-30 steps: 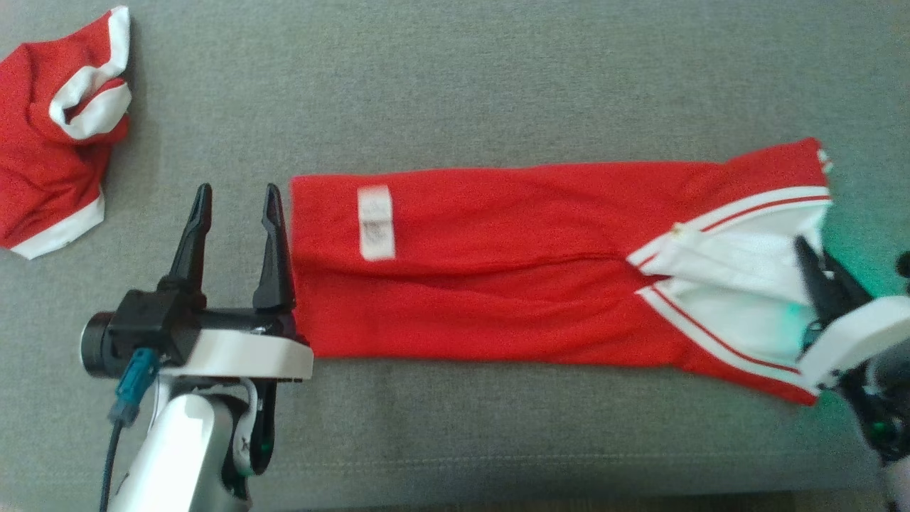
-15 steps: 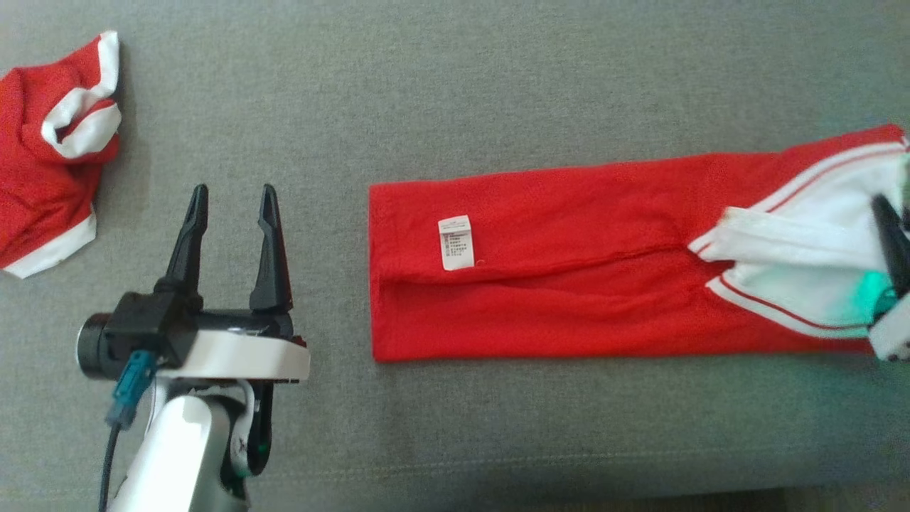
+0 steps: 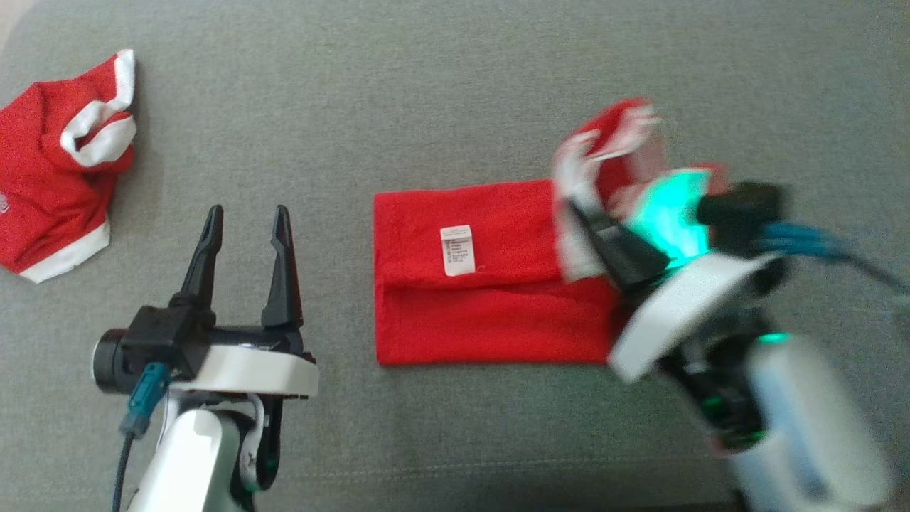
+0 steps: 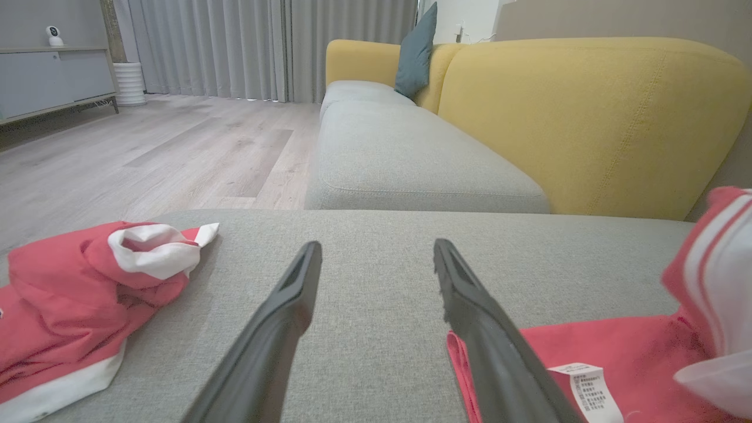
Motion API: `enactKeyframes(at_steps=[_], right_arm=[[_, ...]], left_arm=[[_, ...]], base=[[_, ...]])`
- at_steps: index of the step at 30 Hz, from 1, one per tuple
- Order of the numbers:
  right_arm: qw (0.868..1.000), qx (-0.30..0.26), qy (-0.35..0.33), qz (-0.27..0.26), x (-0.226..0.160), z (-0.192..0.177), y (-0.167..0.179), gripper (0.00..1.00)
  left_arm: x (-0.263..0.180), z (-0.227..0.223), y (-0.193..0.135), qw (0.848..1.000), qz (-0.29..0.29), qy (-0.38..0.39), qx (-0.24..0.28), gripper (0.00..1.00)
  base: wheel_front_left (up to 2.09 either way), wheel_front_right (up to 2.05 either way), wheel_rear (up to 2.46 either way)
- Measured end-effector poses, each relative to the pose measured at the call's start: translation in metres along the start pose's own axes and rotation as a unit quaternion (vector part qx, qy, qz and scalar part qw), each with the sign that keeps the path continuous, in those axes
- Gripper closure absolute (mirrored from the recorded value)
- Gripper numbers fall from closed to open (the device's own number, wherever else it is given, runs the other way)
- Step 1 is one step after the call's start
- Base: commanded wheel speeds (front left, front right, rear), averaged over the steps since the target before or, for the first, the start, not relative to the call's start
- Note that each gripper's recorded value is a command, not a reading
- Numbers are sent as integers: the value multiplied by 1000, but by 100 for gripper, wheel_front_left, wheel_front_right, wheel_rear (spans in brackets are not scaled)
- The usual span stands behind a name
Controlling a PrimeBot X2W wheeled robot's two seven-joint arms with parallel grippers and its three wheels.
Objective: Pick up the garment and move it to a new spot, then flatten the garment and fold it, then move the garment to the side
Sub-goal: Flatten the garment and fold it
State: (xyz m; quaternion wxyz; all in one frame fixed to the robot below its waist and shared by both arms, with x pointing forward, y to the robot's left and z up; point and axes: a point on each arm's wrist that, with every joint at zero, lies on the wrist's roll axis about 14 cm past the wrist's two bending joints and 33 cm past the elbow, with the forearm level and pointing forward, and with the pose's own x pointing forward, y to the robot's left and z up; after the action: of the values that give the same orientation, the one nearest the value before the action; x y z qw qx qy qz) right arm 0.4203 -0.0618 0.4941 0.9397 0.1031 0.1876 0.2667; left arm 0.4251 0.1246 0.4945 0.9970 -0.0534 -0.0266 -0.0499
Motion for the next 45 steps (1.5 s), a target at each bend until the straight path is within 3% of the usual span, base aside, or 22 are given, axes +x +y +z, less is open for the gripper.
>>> enactKeyframes(at_steps=[6,13,21,22,23,24,25,32,37,38,41,45], right_arm=[[995,48,36,79,33,-36,59,100],[992,65,55,94,52,-64,67,100],[989,71,42,121,69,-66,79,100],[989,69,40,122,71,-65,79,92],[990,66,39,122,72,-66,79,56],[989,66,36,124,74,-65,79,38],[989,65,32,125,75,-64,80,0],[988,54,-38,140,79,-37,87,0],[977,50,-147,148,71,16,90,0],[973,34,-191,125,65,41,73,0],[969,-4,-239,55,49,68,22,0],[971,-39,-228,-57,11,58,-52,0]], left_arm=[[-4,-3,6,1000,8,6,2,0],[-6,-10,11,1000,17,16,-1,0],[-2,-13,10,1000,14,19,-1,0],[-2,-14,10,1000,15,20,-2,0],[-2,-16,10,1000,15,22,-2,0],[-2,-17,9,1000,13,23,-3,0],[-2,-17,9,1000,11,24,-3,0],[-1,-18,8,1000,11,25,-1,0],[0,-16,6,1000,8,21,0,0],[0,-15,4,1000,6,19,2,0],[2,-12,2,1000,3,15,2,0],[4,-9,0,1000,-1,8,6,0]], base=[[0,0,0],[0,0,0],[0,0,0],[0,0,0],[0,0,0],[0,0,0],[0,0,0],[0,0,0],[0,0,0],[0,0,0],[0,0,0],[0,0,0]])
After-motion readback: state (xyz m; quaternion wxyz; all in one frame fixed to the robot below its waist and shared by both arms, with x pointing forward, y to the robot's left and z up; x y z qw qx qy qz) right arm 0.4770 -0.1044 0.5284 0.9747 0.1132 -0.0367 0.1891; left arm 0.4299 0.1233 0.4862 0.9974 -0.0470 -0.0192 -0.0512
